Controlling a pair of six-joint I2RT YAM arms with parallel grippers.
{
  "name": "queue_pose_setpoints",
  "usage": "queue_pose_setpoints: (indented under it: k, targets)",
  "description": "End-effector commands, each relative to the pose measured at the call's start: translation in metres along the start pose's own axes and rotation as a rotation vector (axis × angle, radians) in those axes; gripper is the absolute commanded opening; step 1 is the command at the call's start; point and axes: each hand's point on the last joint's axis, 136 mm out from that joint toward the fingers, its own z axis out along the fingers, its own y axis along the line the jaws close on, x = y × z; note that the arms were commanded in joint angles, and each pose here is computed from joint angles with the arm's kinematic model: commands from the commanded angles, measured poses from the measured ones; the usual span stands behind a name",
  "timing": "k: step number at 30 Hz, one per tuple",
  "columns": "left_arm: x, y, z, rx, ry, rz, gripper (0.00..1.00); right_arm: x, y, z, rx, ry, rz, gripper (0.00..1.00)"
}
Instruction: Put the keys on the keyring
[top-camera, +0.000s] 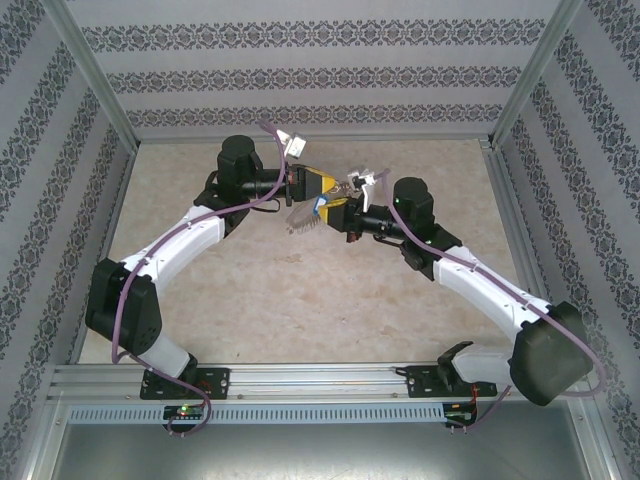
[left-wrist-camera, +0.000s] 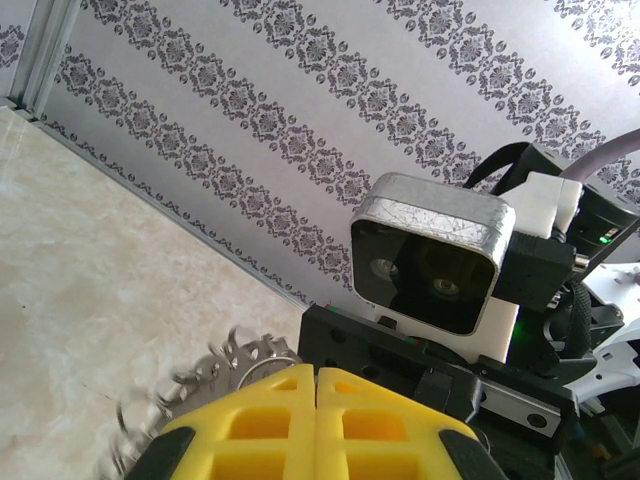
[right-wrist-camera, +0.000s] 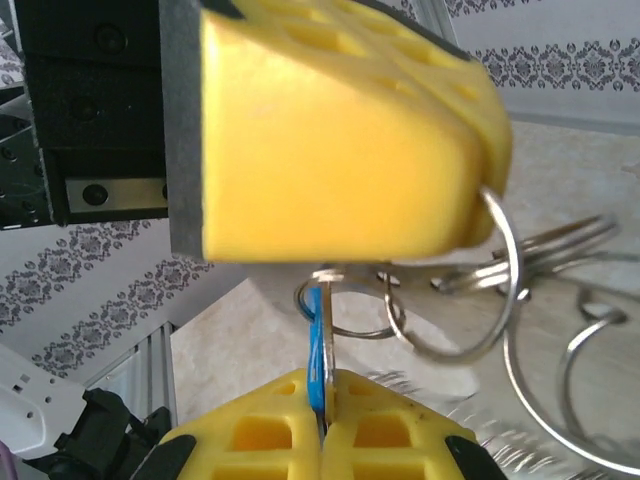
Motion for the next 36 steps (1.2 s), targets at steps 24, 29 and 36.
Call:
queue_pose_setpoints:
  k: [24, 29, 36]
  targets:
    - [-0.016, -0.019, 0.004, 0.043, -0.075, 0.073, 0.0, -0.007, 0.006, -0.066, 0.101, -0.141, 0.014, 0.41]
    - [-0.016, -0.019, 0.004, 0.044, -0.081, 0.074, 0.0, -0.039, 0.0, -0.078, 0.141, -0.26, 0.045, 0.35]
    - [-0.017, -0.02, 0.003, 0.054, -0.098, 0.061, 0.0, -0.071, 0.002, -0.073, 0.073, -0.349, 0.122, 0.31]
